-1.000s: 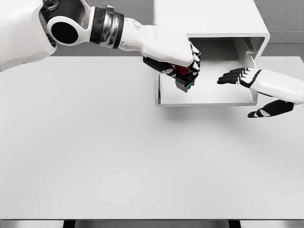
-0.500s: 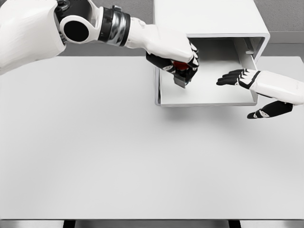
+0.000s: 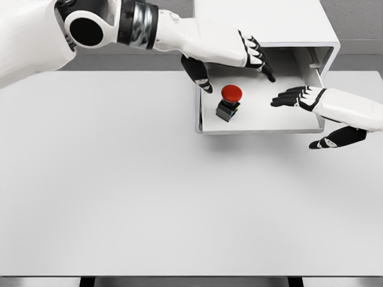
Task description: Slide open multi-storey tabletop storage cabinets and put open load switch and slide close multi-storey tabletop storage cabinets
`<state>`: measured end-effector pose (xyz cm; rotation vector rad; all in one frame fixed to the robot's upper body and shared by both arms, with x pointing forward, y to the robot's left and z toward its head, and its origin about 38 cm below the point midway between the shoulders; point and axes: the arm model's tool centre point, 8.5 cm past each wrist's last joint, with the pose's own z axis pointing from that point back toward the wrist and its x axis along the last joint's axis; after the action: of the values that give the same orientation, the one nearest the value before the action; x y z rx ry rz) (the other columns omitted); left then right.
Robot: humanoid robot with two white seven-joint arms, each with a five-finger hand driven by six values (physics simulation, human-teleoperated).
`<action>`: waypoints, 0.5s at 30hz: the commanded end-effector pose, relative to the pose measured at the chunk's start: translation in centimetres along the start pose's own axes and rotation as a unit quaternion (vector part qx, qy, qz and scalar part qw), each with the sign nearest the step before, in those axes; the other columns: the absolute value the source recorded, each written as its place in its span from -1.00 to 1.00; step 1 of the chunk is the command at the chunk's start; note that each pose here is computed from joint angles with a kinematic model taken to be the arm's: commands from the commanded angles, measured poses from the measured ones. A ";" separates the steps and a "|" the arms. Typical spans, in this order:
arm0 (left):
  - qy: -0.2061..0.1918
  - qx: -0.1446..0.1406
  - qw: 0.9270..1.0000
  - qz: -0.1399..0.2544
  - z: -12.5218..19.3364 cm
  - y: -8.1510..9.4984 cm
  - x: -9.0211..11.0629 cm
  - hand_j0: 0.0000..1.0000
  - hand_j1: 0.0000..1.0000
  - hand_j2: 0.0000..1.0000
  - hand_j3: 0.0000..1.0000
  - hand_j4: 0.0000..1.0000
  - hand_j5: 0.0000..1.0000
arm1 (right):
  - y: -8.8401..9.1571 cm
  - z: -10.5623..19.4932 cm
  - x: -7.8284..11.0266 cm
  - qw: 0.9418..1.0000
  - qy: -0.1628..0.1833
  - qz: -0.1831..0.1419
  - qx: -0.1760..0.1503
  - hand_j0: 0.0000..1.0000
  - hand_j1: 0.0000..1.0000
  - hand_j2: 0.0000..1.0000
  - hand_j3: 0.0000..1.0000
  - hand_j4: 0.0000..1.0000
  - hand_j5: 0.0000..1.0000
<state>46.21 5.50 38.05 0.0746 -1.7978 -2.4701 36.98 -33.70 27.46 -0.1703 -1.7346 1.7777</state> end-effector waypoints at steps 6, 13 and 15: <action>-0.014 0.045 0.998 -0.031 6.7 1.9 4.2 1.00 1.00 1.00 1.00 1.00 1.00 | -0.1 0.0 0.0 1.000 0.000 -0.003 -0.004 1.00 1.00 1.00 1.00 1.00 1.00; 0.157 0.202 0.963 0.078 21.8 -5.9 1.4 1.00 1.00 1.00 1.00 1.00 1.00 | 0.3 -0.7 0.2 1.000 -0.011 -0.009 -0.010 1.00 1.00 1.00 1.00 1.00 1.00; 0.185 0.208 0.955 0.106 23.3 -8.4 0.8 1.00 1.00 1.00 1.00 1.00 1.00 | 0.7 -1.0 0.3 1.000 -0.015 -0.014 -0.009 1.00 1.00 1.00 1.00 1.00 1.00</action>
<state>42.75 27.04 32.74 0.1745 -1.9268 -1.8288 37.02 -32.87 26.99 -0.1416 -1.7581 1.7649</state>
